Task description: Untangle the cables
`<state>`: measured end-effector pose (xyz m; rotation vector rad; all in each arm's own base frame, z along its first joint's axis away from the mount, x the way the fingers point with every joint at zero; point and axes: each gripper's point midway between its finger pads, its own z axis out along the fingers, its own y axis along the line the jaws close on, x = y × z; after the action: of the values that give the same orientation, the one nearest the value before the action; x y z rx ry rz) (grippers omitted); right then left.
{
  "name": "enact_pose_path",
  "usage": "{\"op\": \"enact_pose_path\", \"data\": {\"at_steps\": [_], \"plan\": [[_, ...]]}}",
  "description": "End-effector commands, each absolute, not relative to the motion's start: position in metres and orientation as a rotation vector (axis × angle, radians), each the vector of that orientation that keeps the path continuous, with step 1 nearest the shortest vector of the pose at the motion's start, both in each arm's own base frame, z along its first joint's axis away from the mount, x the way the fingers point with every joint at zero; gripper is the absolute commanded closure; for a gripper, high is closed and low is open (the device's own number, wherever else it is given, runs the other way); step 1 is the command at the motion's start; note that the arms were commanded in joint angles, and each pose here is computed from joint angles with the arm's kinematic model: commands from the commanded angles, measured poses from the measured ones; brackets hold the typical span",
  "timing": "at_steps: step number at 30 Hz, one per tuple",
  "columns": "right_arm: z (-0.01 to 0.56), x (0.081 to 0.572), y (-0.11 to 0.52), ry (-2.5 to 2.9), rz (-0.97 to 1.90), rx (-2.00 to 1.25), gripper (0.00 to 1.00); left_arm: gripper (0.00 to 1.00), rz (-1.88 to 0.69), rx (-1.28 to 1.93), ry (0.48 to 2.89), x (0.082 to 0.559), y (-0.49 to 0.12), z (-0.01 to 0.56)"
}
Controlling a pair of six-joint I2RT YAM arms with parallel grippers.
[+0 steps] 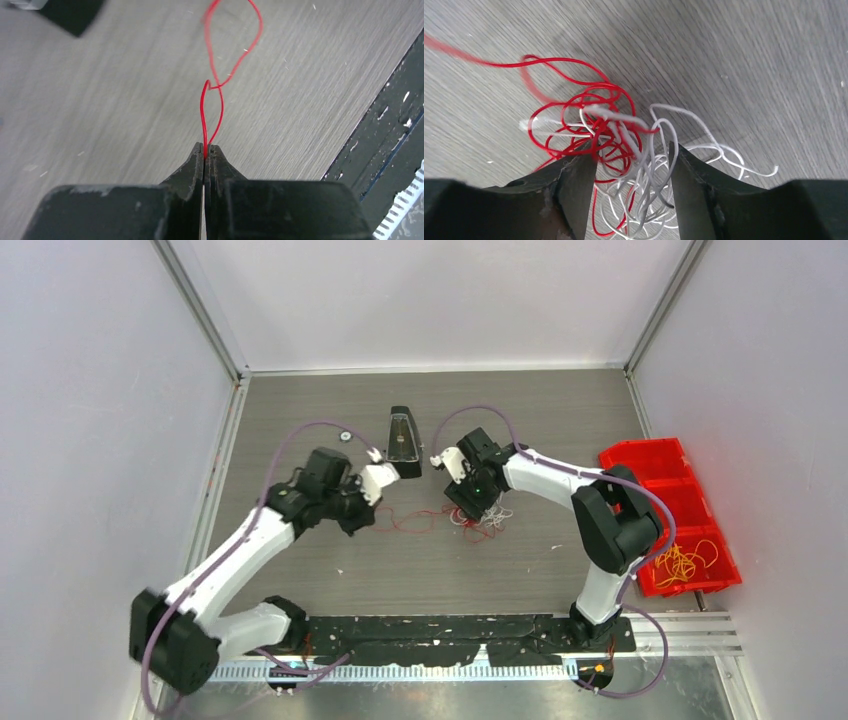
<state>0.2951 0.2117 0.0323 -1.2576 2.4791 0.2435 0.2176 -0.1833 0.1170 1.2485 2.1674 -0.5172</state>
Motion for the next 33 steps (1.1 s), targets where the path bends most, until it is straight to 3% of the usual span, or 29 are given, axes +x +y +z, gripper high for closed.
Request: {"op": "enact_pose_path", "data": {"at_steps": [1,10,25,33], "plan": [[0.031,0.304,0.197,2.449,0.118,-1.261,0.42,1.00,-0.490,1.076,1.999,0.218,-0.156,0.205],[0.020,0.299,0.185,2.456,0.062,-1.306,0.45,1.00,-0.309,0.735,1.581,0.208,-0.108,0.388],[0.027,0.296,0.185,2.444,0.077,-1.323,0.41,1.00,-0.257,0.449,1.245,0.197,-0.085,0.544],[0.007,0.290,0.168,2.468,-0.009,-1.371,0.39,1.00,0.059,0.130,1.025,0.177,-0.011,0.659]]}}
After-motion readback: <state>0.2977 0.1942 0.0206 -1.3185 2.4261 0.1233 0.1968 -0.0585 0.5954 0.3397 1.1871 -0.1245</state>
